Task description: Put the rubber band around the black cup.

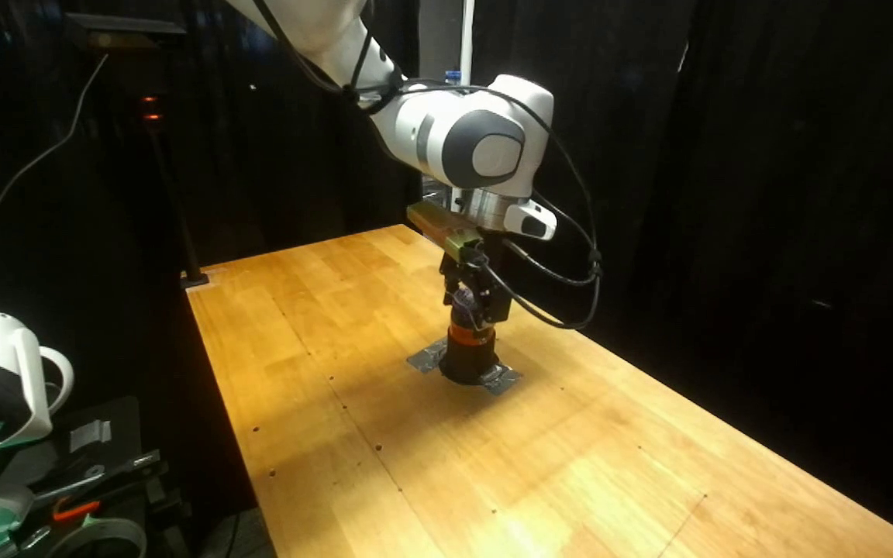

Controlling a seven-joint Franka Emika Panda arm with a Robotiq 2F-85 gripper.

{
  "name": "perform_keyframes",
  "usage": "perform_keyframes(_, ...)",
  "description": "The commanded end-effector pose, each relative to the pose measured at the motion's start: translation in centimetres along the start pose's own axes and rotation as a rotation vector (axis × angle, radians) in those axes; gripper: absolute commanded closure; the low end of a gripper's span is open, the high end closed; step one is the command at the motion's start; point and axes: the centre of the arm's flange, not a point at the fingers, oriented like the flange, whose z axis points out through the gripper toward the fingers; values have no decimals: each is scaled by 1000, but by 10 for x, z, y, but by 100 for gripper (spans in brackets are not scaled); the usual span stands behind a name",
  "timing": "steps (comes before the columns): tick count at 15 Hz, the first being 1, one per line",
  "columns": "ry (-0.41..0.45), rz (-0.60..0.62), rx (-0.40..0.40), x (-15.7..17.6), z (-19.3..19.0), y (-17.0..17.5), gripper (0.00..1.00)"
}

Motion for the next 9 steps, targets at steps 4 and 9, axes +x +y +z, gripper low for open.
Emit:
perform_keyframes(4,121,31,-6,-71,5,9,0)
perform_keyframes(9,346,43,8,-88,5,1,42)
